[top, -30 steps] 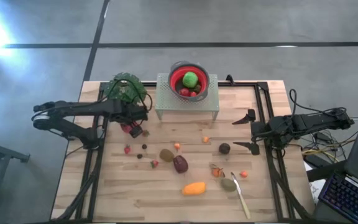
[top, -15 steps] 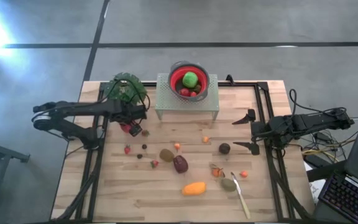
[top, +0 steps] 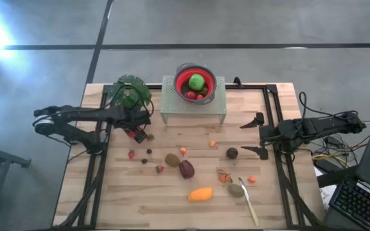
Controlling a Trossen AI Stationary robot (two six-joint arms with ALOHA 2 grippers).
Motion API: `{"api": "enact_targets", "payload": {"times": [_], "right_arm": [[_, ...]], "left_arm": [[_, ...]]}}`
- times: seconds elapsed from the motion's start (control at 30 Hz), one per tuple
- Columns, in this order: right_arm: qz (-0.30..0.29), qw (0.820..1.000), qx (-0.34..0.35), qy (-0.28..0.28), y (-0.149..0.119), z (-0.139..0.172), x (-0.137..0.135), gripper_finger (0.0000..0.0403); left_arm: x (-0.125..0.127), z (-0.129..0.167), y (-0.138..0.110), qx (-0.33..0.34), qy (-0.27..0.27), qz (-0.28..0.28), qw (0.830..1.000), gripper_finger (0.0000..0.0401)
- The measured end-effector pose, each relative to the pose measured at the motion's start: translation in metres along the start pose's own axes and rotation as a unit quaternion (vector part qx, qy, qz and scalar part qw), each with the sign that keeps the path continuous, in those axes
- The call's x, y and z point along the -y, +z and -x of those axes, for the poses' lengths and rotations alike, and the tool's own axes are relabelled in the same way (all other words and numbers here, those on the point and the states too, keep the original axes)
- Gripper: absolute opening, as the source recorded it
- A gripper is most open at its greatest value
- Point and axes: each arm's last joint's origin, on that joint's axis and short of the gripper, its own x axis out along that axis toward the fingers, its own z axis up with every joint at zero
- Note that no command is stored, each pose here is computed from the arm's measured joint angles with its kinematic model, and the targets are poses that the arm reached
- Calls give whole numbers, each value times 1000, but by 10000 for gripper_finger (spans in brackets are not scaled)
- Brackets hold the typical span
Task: Pick & Place Fruit
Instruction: Put the apple into the red strainer bowl on the shelf
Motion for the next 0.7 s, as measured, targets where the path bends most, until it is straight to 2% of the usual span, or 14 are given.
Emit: {"api": "enact_targets", "payload": {"times": [0.7], "right_arm": [[0,1000,0,0,0,0,0,400]], "left_arm": [[0,-11,-5,6,-5,36,999,399]]}}
